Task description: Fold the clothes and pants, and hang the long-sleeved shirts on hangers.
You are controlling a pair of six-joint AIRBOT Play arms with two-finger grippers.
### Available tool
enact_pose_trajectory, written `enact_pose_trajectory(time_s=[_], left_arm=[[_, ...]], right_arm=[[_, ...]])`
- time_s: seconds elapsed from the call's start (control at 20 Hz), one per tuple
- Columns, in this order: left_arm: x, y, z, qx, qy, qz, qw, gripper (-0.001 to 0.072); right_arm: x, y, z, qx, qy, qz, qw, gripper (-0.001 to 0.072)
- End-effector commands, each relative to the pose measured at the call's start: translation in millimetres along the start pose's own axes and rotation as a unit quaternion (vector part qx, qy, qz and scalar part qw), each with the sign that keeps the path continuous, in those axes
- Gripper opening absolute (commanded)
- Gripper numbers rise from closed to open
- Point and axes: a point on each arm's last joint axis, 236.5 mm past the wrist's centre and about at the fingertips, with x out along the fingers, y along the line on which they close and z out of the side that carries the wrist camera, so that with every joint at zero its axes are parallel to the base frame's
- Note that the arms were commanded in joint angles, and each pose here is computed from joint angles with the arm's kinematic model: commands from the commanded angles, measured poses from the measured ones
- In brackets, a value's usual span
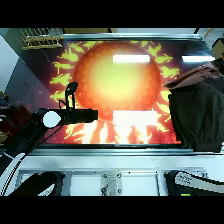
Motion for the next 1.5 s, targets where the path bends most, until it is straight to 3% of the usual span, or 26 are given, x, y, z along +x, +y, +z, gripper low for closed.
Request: enact_pose_trajectory(time_s=[0.0,0.45,0.7,1.0,1.05,1.1,1.15,1.2,1.35,1.45], left_arm=[[-0.2,-0.3,0.4,0.001,-0.001,0.000,1.000,0.0009],[-0.3,-1.0,4.3,0.001,-0.009,-0.002,1.000,0.0009],[-0.3,-1.1,4.4,0.001,-0.009,-0.002,1.000,0.0008],[-0.3,-1.0,4.2,0.001,-0.009,-0.002,1.000,0.0009],[-0.3,-1.0,4.2,0.001,-0.009,-0.002,1.000,0.0009],[-0.3,-1.0,4.2,0.001,-0.009,-0.002,1.000,0.0008],[-0.3,-1.0,4.2,0.001,-0.009,-0.002,1.000,0.0009],[-0.3,-1.0,4.3,0.001,-0.009,-0.002,1.000,0.0009],[-0.3,-1.0,4.3,0.001,-0.009,-0.002,1.000,0.0009],[-0.3,-1.1,4.3,0.001,-0.009,-0.002,1.000,0.0009]], right_arm=[[-39.6,-34.0,14.8,0.015,-0.036,-0.091,0.995,0.0015],[-130.9,-129.6,-83.8,-0.002,0.025,-0.318,0.948,0.0015],[-123.0,-177.6,-169.5,0.038,0.097,-0.351,0.931,0.0016],[-113.6,-196.6,-192.4,0.042,0.114,-0.359,0.925,0.0029],[-114.6,-196.6,-194.1,0.043,0.118,-0.360,0.925,0.0077],[-116.0,-196.8,-196.7,0.044,0.123,-0.362,0.923,0.0315],[-117.6,-196.4,-198.7,0.038,0.131,-0.362,0.922,0.0613],[-119.9,-194.0,-196.8,0.010,0.139,-0.357,0.924,0.0690],[-133.8,-158.2,-159.8,-0.080,0.093,-0.321,0.939,0.0690],[-130.1,-97.0,-133.6,-0.145,0.029,-0.235,0.961,0.0690]])
